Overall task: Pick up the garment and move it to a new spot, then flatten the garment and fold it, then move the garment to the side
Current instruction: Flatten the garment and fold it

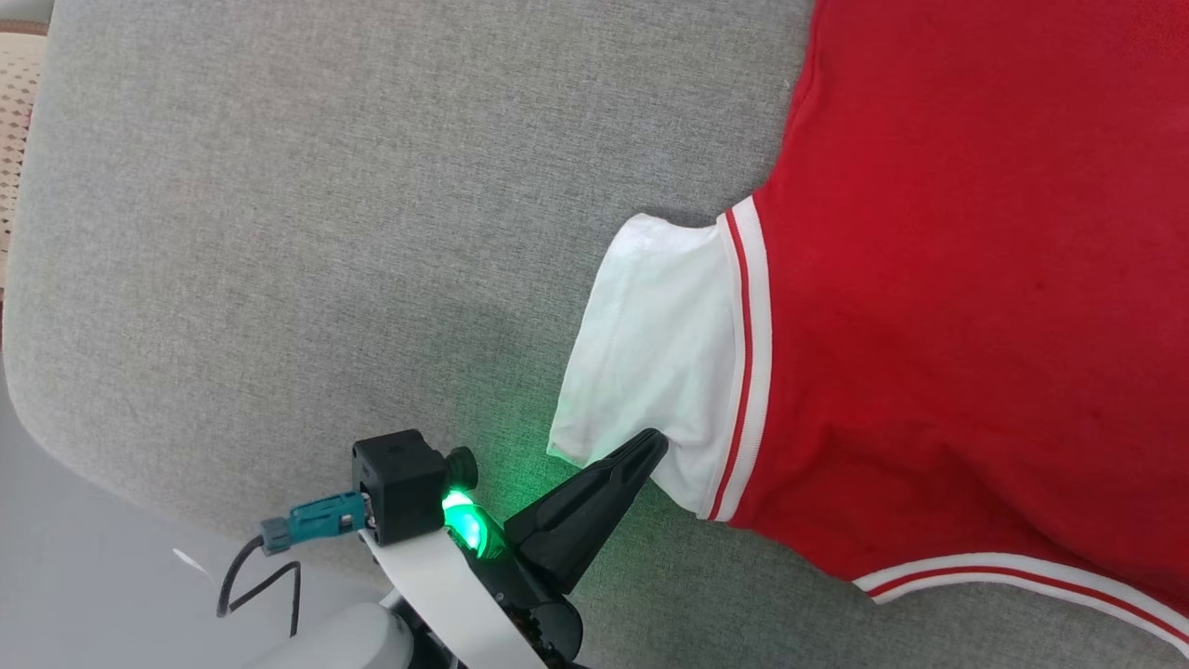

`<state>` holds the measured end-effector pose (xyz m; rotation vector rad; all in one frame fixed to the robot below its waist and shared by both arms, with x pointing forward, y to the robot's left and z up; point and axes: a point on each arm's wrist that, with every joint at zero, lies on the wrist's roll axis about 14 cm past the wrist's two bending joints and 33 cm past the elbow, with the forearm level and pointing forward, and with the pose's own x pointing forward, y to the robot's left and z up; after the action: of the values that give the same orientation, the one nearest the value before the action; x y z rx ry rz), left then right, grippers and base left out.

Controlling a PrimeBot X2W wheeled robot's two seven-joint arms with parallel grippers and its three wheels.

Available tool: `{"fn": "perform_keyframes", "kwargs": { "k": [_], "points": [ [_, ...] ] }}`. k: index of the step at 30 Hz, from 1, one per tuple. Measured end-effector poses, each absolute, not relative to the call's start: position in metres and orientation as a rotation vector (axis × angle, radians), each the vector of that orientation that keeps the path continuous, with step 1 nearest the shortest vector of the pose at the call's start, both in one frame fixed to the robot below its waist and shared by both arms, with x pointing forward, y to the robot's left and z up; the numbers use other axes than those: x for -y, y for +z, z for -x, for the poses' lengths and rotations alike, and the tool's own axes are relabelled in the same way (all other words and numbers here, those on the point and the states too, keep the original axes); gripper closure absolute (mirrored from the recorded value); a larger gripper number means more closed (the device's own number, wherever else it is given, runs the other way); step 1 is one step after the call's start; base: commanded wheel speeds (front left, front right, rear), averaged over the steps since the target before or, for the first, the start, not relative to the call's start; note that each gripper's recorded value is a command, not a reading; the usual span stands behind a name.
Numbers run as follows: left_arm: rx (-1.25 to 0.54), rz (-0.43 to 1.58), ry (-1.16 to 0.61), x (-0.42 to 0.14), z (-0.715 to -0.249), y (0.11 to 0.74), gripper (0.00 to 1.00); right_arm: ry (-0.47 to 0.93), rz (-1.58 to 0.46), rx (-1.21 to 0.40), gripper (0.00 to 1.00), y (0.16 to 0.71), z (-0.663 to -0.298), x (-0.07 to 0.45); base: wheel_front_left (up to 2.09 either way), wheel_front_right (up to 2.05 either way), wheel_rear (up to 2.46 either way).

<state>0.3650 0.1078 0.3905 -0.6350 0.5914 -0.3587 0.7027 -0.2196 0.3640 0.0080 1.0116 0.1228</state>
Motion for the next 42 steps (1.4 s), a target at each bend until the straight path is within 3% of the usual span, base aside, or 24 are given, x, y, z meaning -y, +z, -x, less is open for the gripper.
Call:
{"fn": "perform_keyframes", "kwargs": {
  "k": [1, 2, 12, 17, 23, 30, 42],
  "points": [
    [-0.59, 0.634, -0.358, -0.108, -0.365, 0.391, 1.0, 0.13, -0.01, -1.018, 0.95, 0.364, -0.703, 0.217, 0.0, 0.0, 0.0],
    [-0.589, 0.632, -0.358, -0.108, -0.365, 0.391, 1.0, 0.138, -0.018, -1.024, 1.0, 0.364, -0.702, 0.213, 0.0, 0.0, 0.0],
    [-0.568, 0.629, -0.363, -0.109, -0.369, 0.393, 1.0, 0.164, -0.044, -1.005, 1.0, 0.373, -0.703, 0.207, 0.0, 0.0, 0.0],
    [-0.521, 0.618, -0.376, -0.111, -0.376, 0.404, 1.0, 0.203, -0.015, -0.927, 1.0, 0.406, -0.703, 0.204, 0.0, 0.0, 0.0],
    [-0.471, 0.589, -0.406, -0.113, -0.378, 0.422, 1.0, 0.256, 0.085, -0.935, 1.0, 0.435, -0.669, 0.217, 0.0, 0.0, 0.0],
    [-0.44, 0.583, -0.454, -0.104, -0.384, 0.438, 1.0, 0.292, 0.217, -1.029, 1.0, 0.447, -0.6, 0.254, 0.0, 0.0, 0.0],
    [-0.434, 0.569, -0.488, -0.101, -0.388, 0.442, 1.0, 0.486, 0.25, -1.279, 1.0, 0.406, -0.433, 0.263, 0.0, 0.0, 0.0]
  ]
}}
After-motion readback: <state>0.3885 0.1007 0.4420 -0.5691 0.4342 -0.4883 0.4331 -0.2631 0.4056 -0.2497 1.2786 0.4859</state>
